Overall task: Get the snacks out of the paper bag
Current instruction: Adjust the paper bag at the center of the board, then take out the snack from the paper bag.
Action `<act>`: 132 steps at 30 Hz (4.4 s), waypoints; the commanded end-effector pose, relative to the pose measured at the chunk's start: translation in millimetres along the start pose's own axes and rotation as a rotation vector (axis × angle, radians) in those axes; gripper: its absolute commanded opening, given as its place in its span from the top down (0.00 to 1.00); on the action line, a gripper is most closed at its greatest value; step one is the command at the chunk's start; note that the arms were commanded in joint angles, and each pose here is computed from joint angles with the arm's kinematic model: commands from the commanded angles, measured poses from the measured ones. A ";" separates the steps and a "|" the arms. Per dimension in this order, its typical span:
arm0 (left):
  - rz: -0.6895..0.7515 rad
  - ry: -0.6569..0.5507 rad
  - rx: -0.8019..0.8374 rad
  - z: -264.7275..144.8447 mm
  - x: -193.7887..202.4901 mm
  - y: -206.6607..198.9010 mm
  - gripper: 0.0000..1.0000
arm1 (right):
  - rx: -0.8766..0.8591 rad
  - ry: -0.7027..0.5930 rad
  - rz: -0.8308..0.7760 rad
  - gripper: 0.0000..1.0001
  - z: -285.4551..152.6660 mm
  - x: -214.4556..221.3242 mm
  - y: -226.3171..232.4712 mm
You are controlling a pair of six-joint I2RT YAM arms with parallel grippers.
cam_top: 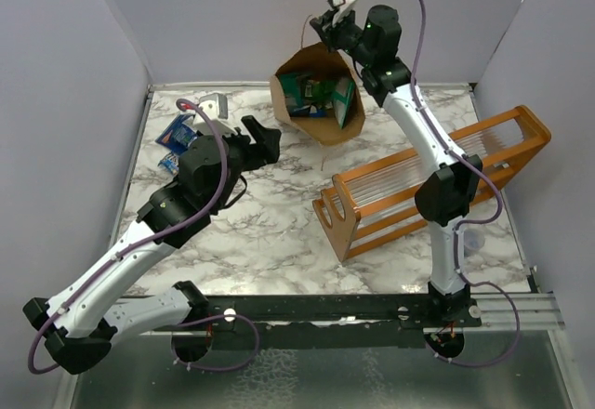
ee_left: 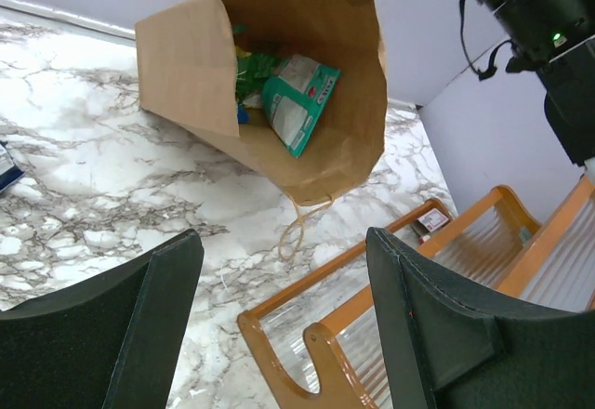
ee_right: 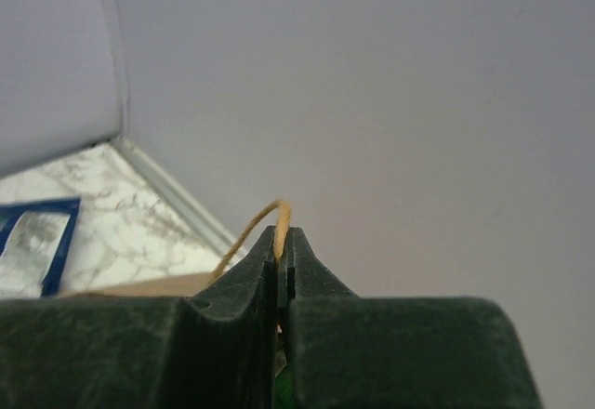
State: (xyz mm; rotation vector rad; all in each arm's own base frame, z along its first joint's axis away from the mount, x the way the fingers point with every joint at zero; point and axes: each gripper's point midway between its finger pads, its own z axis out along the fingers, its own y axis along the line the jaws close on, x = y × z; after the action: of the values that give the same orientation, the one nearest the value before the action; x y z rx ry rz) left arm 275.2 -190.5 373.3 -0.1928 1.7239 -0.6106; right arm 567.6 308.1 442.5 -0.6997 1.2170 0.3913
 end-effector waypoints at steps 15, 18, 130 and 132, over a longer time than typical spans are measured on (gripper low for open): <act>-0.034 0.042 -0.008 -6.8 37.7 29.2 0.25 | -0.289 0.034 0.258 0.98 -35.4 -22.0 154.0; -0.015 0.064 0.062 -2.2 54.1 23.0 0.25 | -0.276 0.030 0.267 0.98 -41.0 -30.8 150.7; 0.353 -0.097 0.307 -23.4 -33.0 -28.1 1.00 | -0.345 0.067 0.397 0.98 -112.9 -22.8 112.3; 0.363 -0.135 0.264 -39.8 -54.8 -21.3 1.00 | -0.344 0.065 0.389 0.98 -115.2 -24.8 112.2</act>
State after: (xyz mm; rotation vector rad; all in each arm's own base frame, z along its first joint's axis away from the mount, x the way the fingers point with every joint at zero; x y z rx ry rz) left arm 269.1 -210.5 394.1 0.3496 1.5282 -0.5761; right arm 418.3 322.5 389.2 -0.7708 1.4334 0.9623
